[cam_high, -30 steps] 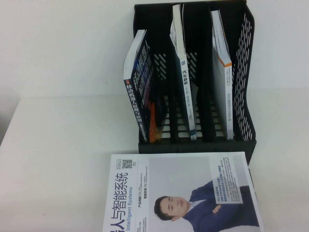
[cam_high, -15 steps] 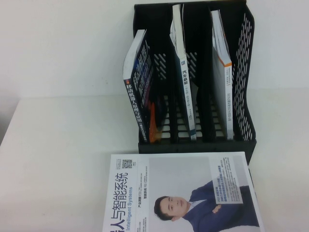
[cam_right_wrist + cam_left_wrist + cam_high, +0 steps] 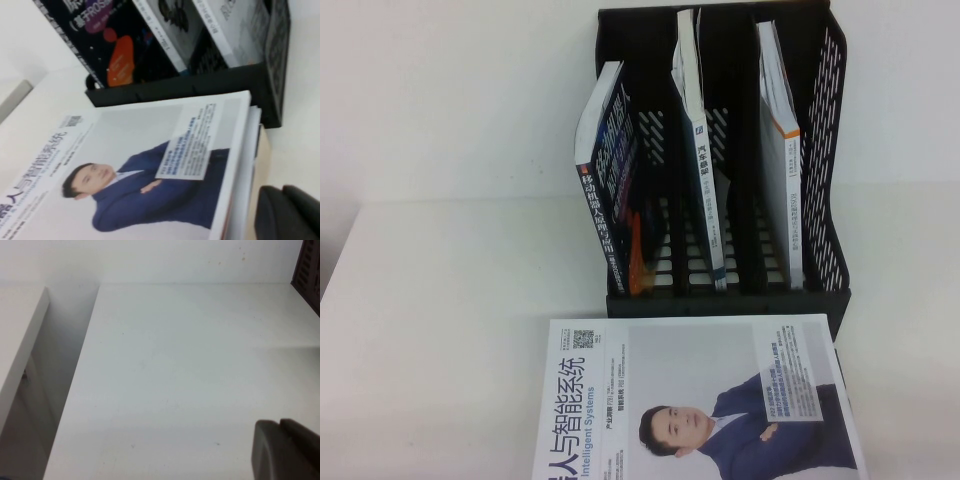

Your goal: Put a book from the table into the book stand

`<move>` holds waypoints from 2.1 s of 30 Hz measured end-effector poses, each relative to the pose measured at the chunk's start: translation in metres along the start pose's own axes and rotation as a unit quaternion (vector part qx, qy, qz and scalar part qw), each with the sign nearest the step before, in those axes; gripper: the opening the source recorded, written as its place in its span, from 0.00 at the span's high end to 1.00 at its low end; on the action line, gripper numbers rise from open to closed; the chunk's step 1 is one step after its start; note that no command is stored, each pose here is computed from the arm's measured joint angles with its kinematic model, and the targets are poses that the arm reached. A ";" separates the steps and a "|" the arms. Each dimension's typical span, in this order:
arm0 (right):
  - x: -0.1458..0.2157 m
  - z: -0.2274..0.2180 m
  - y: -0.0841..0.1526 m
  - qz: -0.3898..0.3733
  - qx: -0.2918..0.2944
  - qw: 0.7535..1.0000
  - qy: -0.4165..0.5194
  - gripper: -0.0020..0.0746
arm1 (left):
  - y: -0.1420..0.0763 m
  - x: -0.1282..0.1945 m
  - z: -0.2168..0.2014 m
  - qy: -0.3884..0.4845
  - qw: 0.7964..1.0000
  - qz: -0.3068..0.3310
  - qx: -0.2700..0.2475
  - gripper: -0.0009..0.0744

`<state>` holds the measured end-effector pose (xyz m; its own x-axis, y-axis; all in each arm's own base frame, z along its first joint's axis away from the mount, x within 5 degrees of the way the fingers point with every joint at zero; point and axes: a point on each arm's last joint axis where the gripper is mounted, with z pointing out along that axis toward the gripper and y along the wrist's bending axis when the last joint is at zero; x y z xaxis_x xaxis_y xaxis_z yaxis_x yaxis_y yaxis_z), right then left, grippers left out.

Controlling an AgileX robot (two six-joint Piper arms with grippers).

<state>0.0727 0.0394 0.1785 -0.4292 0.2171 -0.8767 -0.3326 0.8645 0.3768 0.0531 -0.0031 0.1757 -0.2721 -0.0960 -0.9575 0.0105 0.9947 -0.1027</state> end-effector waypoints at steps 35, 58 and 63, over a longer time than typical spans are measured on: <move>-0.021 -0.039 -0.007 -0.062 0.122 0.984 -0.113 0.98 | 0.000 0.000 0.000 0.000 1.000 0.000 -0.001 0.99; 0.010 -0.030 -0.024 -0.113 0.167 0.979 -0.033 0.98 | 0.000 0.000 0.000 -0.001 1.000 0.000 -0.001 0.99; 0.009 -0.031 -0.025 -0.152 0.175 0.972 -0.023 0.98 | 0.000 0.000 0.000 -0.001 1.000 0.000 -0.001 0.99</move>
<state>0.0514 0.0056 0.1700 -0.3150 -0.0590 -0.9473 -0.1277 0.9916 -0.0193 0.0529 -0.0030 0.1761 -0.2701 -0.0965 -0.9580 0.0090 0.9947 -0.1027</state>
